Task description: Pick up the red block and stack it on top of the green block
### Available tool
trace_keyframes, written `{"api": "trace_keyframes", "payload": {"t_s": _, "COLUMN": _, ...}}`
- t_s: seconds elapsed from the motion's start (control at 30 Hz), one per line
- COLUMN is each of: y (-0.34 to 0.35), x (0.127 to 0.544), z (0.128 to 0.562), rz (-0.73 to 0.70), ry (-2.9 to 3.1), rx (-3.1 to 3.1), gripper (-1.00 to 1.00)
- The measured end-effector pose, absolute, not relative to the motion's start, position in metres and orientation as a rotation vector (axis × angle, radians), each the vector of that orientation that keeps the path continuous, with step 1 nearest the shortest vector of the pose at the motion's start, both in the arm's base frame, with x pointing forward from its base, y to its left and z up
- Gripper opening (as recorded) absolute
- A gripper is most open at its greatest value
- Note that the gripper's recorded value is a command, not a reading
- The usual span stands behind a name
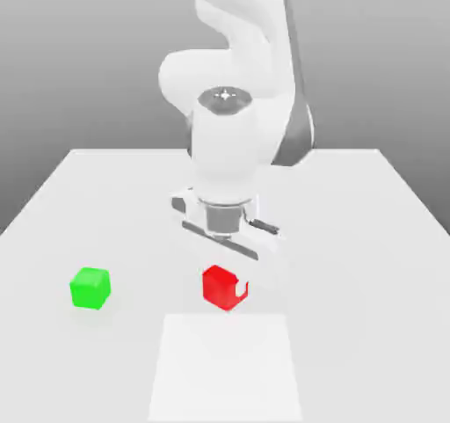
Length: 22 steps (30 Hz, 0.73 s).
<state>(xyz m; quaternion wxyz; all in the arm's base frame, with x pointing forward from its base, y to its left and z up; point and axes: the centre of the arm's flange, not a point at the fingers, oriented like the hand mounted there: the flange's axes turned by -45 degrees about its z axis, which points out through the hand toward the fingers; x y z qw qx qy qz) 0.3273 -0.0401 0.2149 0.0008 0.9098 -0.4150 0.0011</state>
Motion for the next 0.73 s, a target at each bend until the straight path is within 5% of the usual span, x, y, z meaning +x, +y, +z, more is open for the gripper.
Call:
{"api": "trace_keyframes", "payload": {"t_s": 0.37, "y": -0.226, "x": 0.255, "z": 0.244, "rz": 0.003, "ry": -2.411, "rx": 2.014, "gripper": -1.0}}
{"api": "trace_keyframes", "payload": {"t_s": 0.6, "y": -0.24, "x": 0.245, "z": 0.192, "rz": 0.002, "ry": -2.485, "rx": 1.924, "gripper": -1.0}}
{"api": "trace_keyframes", "payload": {"t_s": 0.63, "y": -0.239, "x": 0.245, "z": 0.185, "rz": 0.002, "ry": -2.485, "rx": 1.924, "gripper": 1.0}}
{"api": "trace_keyframes", "payload": {"t_s": 0.73, "y": -0.238, "x": 0.246, "z": 0.185, "rz": 0.002, "ry": -2.48, "rx": 1.931, "gripper": 1.0}}
